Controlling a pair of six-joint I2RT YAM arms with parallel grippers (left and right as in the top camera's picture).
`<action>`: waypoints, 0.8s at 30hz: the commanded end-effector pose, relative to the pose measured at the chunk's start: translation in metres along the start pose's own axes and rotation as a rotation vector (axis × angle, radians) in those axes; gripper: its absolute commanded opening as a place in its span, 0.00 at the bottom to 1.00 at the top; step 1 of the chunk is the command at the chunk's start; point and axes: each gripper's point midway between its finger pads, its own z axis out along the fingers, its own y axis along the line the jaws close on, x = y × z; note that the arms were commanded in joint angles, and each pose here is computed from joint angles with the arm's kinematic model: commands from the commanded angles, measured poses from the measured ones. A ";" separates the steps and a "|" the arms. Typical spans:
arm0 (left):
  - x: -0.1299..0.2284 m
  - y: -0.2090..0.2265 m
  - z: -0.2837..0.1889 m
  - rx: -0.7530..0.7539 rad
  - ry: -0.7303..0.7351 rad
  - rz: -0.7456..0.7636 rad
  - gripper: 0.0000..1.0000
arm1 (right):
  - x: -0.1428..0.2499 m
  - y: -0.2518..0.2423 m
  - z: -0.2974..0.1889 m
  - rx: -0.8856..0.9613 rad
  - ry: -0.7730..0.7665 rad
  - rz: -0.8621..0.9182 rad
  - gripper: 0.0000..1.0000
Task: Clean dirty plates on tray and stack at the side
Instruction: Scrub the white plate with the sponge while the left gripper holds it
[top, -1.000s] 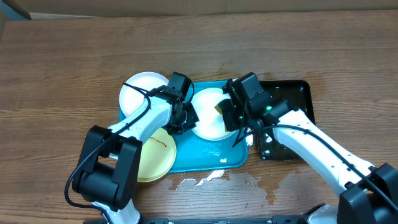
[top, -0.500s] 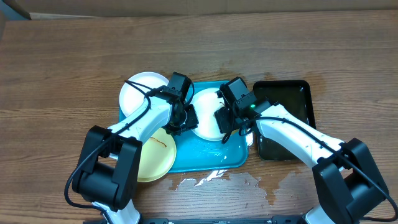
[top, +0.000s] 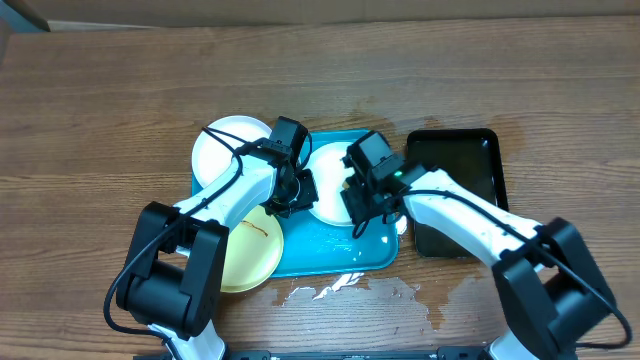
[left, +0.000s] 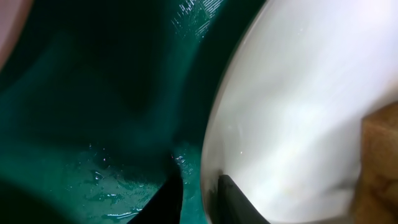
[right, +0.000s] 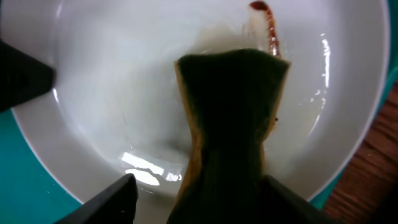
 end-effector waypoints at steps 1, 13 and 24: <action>0.002 0.006 0.006 -0.027 0.010 0.017 0.19 | 0.006 -0.002 0.009 0.043 0.023 -0.026 0.50; 0.001 0.009 0.006 -0.043 0.001 0.059 0.04 | 0.000 -0.023 0.008 0.170 -0.007 -0.029 0.04; 0.001 0.009 0.006 -0.044 0.001 0.058 0.04 | 0.008 -0.006 0.010 0.072 0.027 -0.028 0.04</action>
